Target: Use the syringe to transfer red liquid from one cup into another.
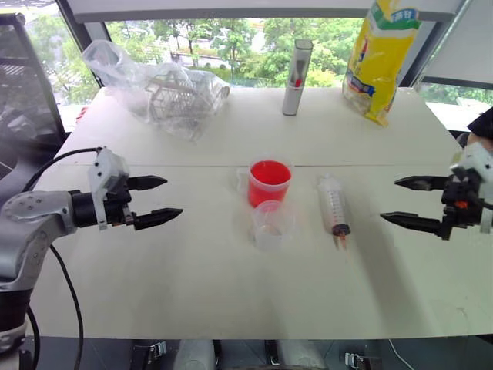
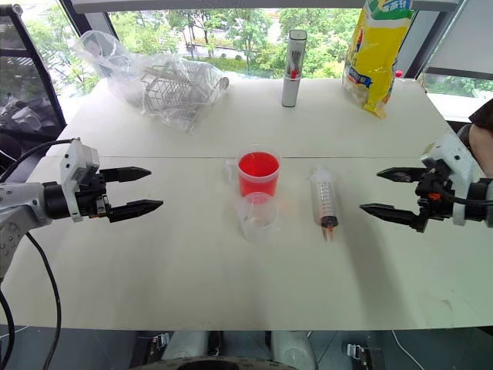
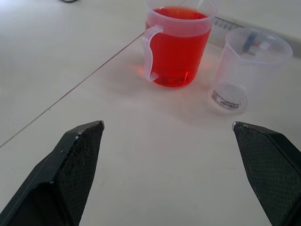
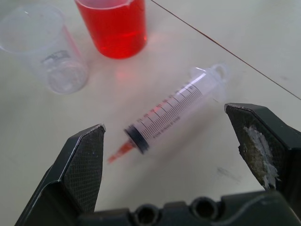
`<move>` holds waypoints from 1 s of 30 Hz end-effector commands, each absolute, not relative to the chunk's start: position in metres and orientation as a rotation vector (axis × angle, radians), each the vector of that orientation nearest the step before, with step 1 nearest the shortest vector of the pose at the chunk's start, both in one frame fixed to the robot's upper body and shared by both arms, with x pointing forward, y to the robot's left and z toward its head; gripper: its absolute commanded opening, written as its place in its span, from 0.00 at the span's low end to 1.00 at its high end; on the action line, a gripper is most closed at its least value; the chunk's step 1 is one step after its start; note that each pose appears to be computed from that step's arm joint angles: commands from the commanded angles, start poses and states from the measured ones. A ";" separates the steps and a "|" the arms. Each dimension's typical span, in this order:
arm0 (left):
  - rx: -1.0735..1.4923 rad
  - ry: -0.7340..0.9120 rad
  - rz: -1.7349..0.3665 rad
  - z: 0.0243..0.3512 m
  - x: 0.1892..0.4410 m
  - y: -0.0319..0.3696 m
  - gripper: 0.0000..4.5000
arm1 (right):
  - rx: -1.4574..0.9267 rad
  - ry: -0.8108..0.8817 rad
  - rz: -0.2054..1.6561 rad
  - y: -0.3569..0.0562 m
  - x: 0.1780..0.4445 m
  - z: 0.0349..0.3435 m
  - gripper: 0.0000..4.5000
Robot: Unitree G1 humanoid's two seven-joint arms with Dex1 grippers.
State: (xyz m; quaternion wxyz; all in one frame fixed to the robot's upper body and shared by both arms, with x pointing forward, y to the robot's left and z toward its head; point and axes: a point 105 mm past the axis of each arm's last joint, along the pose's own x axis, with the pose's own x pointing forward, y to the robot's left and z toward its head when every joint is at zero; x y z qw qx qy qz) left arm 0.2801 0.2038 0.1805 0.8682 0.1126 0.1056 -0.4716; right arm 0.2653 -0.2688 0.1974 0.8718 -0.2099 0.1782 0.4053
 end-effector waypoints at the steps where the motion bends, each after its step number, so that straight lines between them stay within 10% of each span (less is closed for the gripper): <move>1: 0.260 0.173 -0.961 0.195 0.280 0.205 1.00 | -0.449 0.336 0.856 -0.262 0.268 0.204 0.99; 30: 0.261 0.151 -0.981 0.197 0.280 0.195 1.00 | -0.443 0.399 0.745 -0.257 0.286 0.206 0.99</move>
